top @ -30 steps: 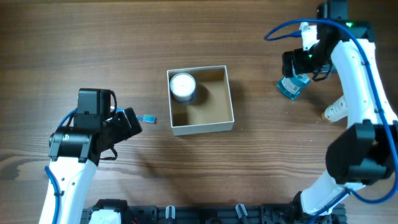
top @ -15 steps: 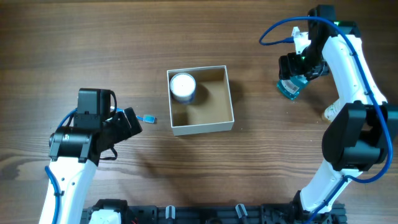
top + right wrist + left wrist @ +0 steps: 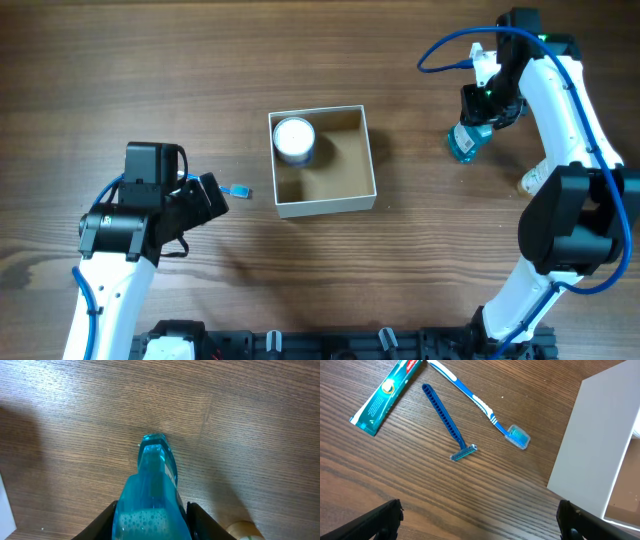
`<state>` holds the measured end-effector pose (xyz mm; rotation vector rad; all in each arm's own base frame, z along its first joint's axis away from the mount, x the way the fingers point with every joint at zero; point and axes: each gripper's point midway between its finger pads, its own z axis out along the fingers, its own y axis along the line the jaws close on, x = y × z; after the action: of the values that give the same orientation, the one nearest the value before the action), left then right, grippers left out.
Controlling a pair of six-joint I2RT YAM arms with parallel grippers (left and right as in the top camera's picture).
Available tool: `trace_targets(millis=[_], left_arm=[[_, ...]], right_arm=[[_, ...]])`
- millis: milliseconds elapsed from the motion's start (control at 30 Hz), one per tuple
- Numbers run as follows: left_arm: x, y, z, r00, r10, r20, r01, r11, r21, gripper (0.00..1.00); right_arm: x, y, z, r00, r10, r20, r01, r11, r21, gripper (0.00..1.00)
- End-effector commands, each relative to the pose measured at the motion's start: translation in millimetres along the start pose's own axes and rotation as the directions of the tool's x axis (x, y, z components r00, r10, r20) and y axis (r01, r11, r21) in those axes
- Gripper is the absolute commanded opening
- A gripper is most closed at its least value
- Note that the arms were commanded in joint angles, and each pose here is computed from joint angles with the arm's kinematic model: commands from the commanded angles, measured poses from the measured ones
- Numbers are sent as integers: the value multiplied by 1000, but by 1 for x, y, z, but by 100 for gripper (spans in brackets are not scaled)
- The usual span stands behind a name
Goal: Pack container
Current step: 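Grasp the mouthwash bottle and place it upright beside the tub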
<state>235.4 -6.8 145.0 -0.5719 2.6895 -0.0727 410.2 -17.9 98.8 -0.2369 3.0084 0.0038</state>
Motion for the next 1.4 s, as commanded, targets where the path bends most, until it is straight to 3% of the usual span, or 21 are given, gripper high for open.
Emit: trace_targets(millis=[0, 100, 167, 333, 467, 600, 733, 900, 1033, 1367], left_arm=[[-8, 1, -5, 999, -22, 26, 22, 1000, -7, 100], [-8, 1, -5, 999, -22, 26, 22, 1000, -7, 100], [-8, 1, -5, 999, -22, 26, 22, 1000, -7, 100], [-8, 1, -5, 999, -22, 26, 22, 1000, -7, 100], [-8, 1, -5, 999, -22, 26, 22, 1000, -7, 100], [-8, 1, -5, 999, -22, 26, 22, 1000, -7, 100], [-8, 1, -5, 999, -23, 26, 23, 1000, -7, 100], [-7, 1, -5, 999, -22, 25, 22, 1000, -7, 100], [-8, 1, -5, 999, -22, 26, 22, 1000, -7, 100], [-7, 1, -5, 999, -22, 25, 22, 1000, -7, 100]], right_arm=[[2, 0, 4, 1000, 4, -15, -4, 1000, -5, 35], [3, 0, 4, 999, 31, -16, -31, 1000, -4, 23], [6, 0, 2, 998, 53, -25, -54, 999, -5, 5], [10, 6, -33, 990, 137, 18, -137, 991, -1, 4], [15, 38, -102, 980, 141, 137, -140, 990, -15, 4], [21, 100, -170, 955, 73, 286, -72, 997, -13, 4], [21, 178, -204, 920, 44, 390, 0, 994, -110, 4], [2, 218, -184, 921, 62, 384, -1, 988, -156, 4], [-17, 240, -140, 943, 43, 329, 5, 990, -144, 4], [-37, 258, -61, 974, 45, 224, -21, 994, -108, 4]])
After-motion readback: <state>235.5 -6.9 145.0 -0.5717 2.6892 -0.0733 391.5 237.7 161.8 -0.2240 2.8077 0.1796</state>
